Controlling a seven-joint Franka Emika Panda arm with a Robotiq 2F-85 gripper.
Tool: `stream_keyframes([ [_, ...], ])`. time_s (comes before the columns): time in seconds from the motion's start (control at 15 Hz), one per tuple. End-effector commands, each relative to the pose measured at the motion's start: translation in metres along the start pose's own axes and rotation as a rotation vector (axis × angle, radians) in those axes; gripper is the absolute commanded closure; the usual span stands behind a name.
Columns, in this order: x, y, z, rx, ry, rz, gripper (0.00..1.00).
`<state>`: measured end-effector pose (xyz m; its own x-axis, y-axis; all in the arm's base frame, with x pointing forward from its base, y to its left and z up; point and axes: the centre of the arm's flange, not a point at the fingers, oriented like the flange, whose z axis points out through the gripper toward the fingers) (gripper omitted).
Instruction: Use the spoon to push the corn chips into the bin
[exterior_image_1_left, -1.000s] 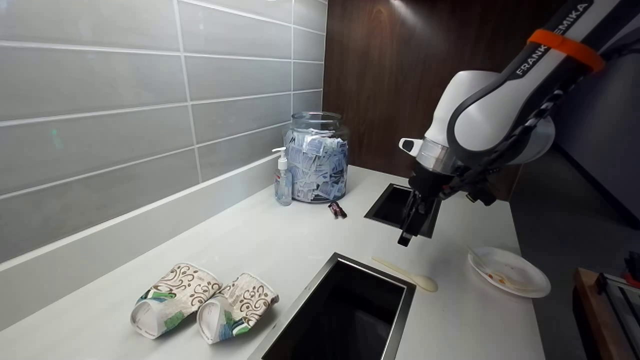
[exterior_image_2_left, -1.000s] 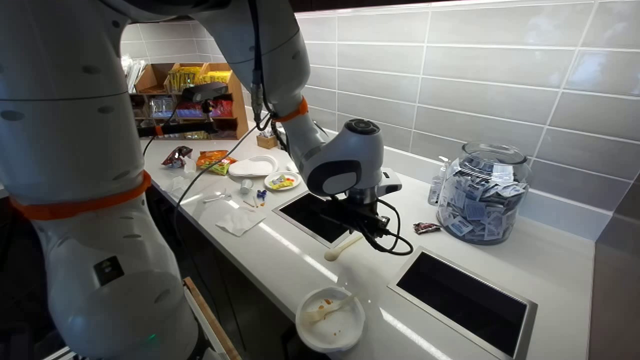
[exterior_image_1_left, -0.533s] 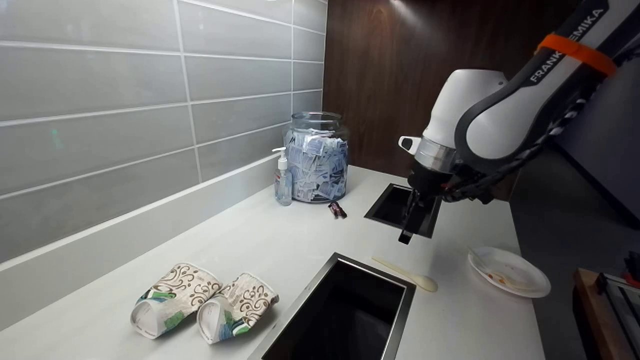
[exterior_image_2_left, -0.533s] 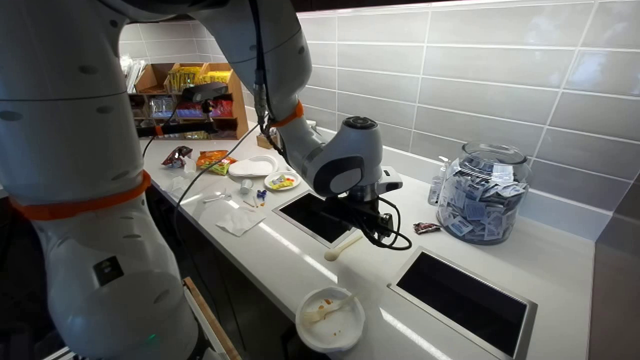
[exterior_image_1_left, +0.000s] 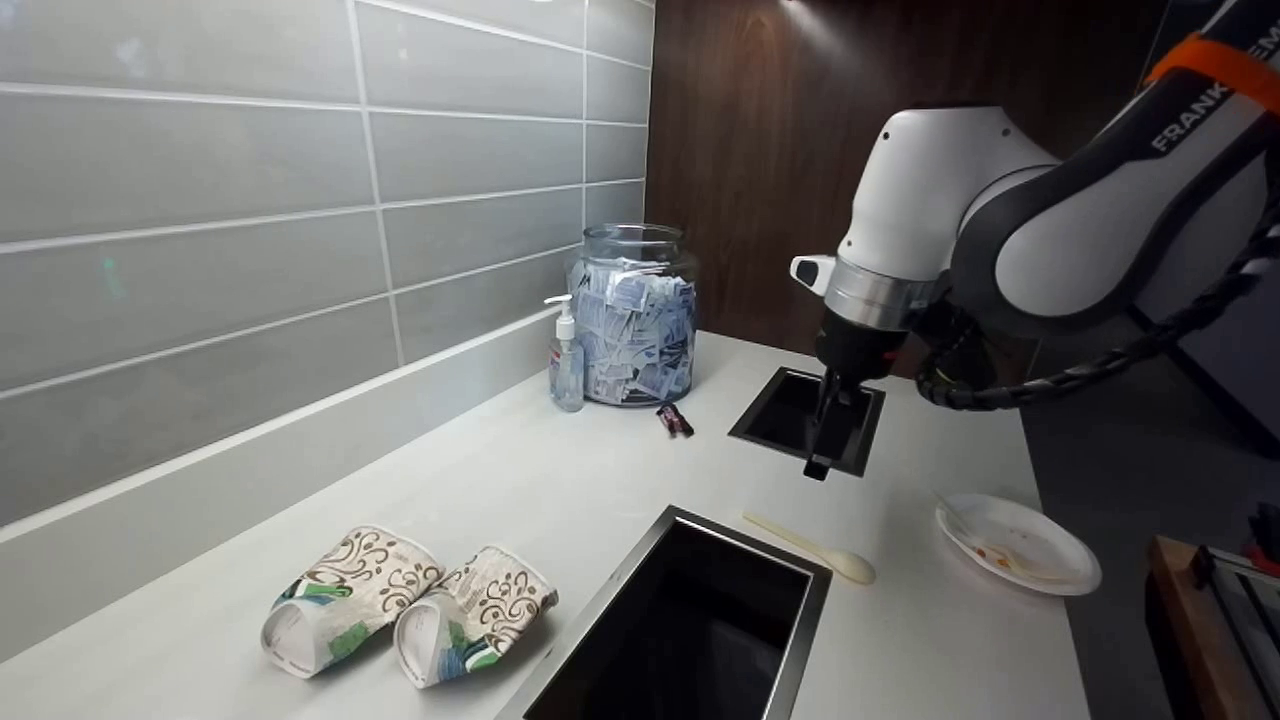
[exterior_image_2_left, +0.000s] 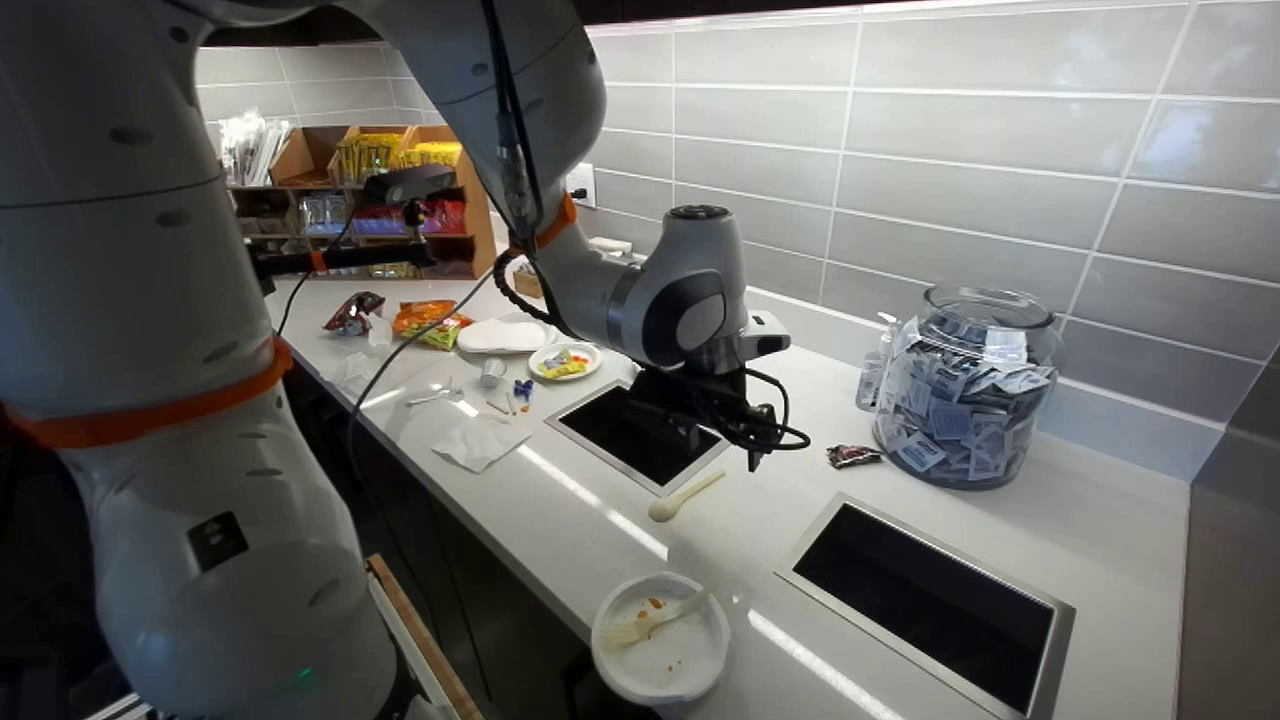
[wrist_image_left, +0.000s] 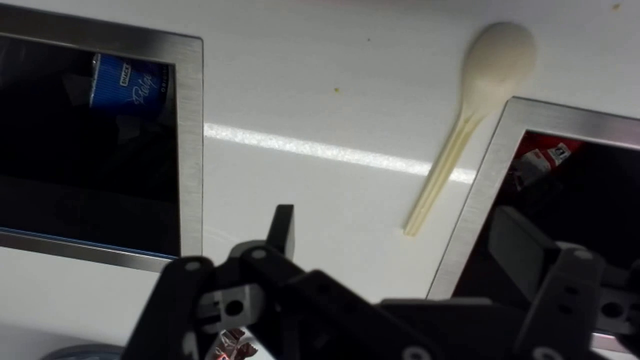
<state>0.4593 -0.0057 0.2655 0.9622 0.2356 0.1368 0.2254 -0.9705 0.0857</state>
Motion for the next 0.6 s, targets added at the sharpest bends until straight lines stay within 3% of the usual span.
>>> stream_keyframes([
  [0.0, 0.002, -0.016, -0.026, 0.019, -0.010, -0.018, 0.00],
  [0.53, 0.009, -0.024, -0.030, 0.008, 0.016, -0.040, 0.00],
])
